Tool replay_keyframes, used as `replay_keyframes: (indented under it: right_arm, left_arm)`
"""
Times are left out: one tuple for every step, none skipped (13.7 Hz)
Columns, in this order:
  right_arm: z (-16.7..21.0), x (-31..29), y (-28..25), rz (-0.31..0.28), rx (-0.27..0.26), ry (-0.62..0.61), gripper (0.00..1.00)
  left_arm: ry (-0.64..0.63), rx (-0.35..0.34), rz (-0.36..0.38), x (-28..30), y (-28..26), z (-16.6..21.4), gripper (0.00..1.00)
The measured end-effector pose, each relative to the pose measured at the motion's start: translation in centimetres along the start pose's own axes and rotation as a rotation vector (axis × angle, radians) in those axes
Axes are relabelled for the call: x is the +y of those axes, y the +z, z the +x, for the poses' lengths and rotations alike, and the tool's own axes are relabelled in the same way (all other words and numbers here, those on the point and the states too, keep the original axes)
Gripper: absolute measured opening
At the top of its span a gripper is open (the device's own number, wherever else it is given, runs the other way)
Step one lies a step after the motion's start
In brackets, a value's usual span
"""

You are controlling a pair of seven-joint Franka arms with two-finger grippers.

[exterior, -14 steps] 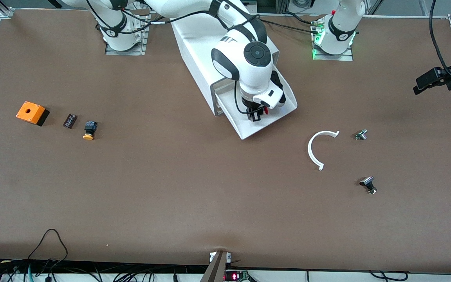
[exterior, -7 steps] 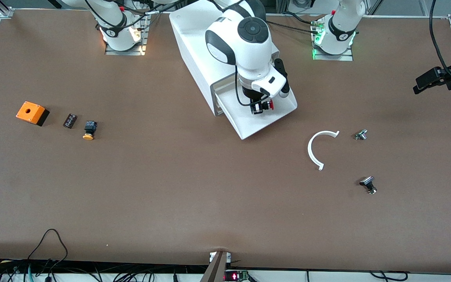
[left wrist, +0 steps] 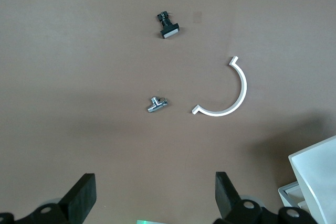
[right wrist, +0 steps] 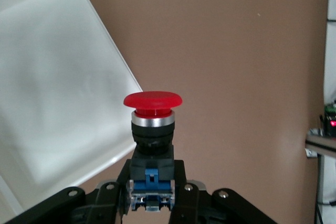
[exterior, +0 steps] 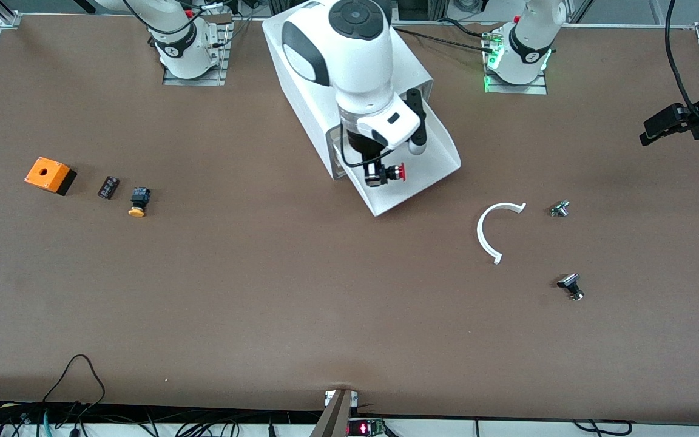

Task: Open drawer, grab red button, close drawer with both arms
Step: 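Lift the red button out of the drawer with the right gripper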

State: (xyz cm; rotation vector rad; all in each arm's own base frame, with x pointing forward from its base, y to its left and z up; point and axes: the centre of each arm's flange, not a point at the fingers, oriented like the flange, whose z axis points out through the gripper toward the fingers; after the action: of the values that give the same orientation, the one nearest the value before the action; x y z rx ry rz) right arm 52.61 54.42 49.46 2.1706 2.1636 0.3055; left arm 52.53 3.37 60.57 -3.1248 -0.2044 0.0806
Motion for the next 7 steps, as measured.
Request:
replay_keyframes:
  right_arm:
    - [-1.2, 1.1, -0.4, -0.001, -0.006, 0.028, 0.33]
    - [-2.2, 1.9, -0.6, -0.005, -0.011, 0.066, 0.33]
    - [-2.9, 2.5, -0.5, -0.006, -0.017, 0.117, 0.33]
    - [-3.5, 2.9, -0.2, -0.001, -0.028, 0.167, 0.33]
    - [-4.1, 3.1, 0.5, 0.006, -0.041, 0.22, 0.33]
    - [-4.9, 3.5, 1.3, 0.014, -0.057, 0.284, 0.33]
    - [-6.3, 4.2, 2.2, 0.02, -0.077, 0.36, 0.33]
  left_arm:
    - [0.013, 0.002, 0.002, 0.7, -0.1, 0.0, 1.0]
    - [0.027, 0.003, 0.003, 1.5, -0.2, -0.1, 1.0]
    - [0.039, 0.0, 0.005, 2.2, -0.1, -0.2, 1.0]
    - [0.047, -0.008, 0.006, 2.6, 0.1, -0.1, 1.0]
    - [0.051, -0.019, 0.004, 2.8, 0.6, 0.1, 1.0]
    - [0.056, -0.03, 0.003, 2.9, 1.2, 0.4, 1.0]
    - [0.064, -0.041, 0.001, 3.3, 1.8, 0.7, 1.0]
